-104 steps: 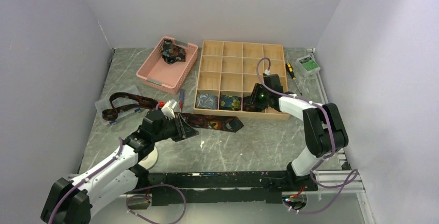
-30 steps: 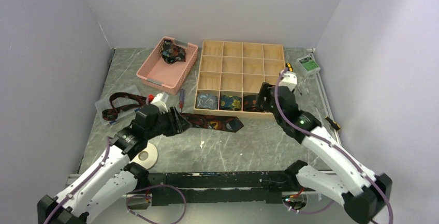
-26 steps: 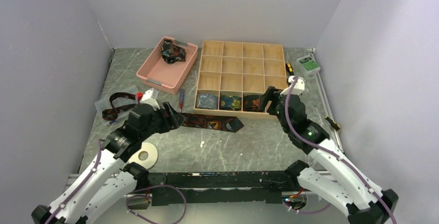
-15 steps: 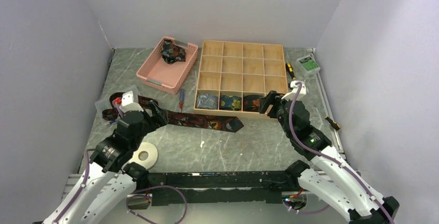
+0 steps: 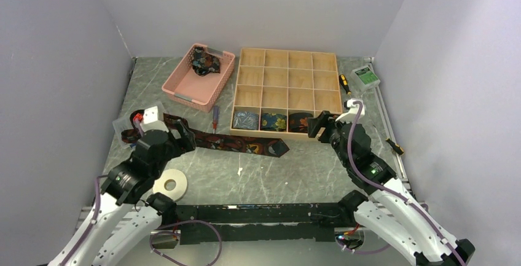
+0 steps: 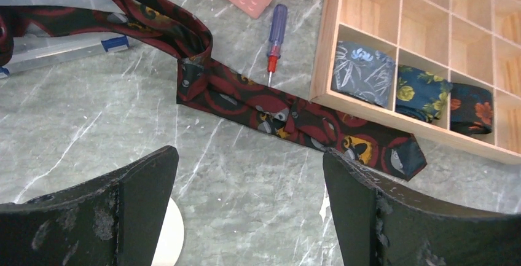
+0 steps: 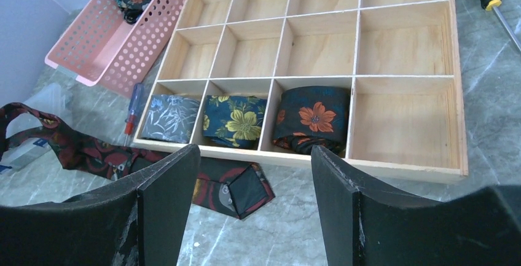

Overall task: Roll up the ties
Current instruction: Reset both arms

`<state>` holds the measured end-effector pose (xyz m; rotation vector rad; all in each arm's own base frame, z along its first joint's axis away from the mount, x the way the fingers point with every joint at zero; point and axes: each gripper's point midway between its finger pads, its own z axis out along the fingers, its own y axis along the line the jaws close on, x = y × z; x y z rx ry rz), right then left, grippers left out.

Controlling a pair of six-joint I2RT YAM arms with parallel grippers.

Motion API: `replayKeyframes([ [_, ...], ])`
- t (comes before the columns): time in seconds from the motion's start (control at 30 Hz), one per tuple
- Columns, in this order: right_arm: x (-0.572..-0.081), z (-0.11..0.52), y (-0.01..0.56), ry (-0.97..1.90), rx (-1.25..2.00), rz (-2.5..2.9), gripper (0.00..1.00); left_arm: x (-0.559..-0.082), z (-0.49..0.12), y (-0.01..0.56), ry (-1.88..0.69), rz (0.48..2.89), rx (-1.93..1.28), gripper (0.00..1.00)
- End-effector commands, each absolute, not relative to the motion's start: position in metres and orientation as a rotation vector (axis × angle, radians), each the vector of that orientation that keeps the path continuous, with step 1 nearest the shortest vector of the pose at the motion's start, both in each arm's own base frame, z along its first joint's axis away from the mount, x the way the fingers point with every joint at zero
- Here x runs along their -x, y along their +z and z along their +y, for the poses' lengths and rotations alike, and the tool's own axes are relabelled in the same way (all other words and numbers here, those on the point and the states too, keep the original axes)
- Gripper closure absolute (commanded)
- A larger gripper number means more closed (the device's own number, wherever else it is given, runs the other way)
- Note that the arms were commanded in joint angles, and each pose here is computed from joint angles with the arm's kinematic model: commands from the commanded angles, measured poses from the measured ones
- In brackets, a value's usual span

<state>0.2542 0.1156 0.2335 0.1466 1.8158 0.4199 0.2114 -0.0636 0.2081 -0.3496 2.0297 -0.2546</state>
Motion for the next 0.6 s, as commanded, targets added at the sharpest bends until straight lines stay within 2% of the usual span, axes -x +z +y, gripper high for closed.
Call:
replayKeyframes([
  [0.0,-0.255,0.116,0.245,0.452,-0.166,1.761,0.29,-0.206,-0.062,0.222,-0.296,1.968,0.315,0.06],
  [0.57,-0.256,0.126,0.234,0.482,-0.117,1.785,0.3,-0.198,-0.046,0.227,-0.221,1.962,0.332,0.06],
])
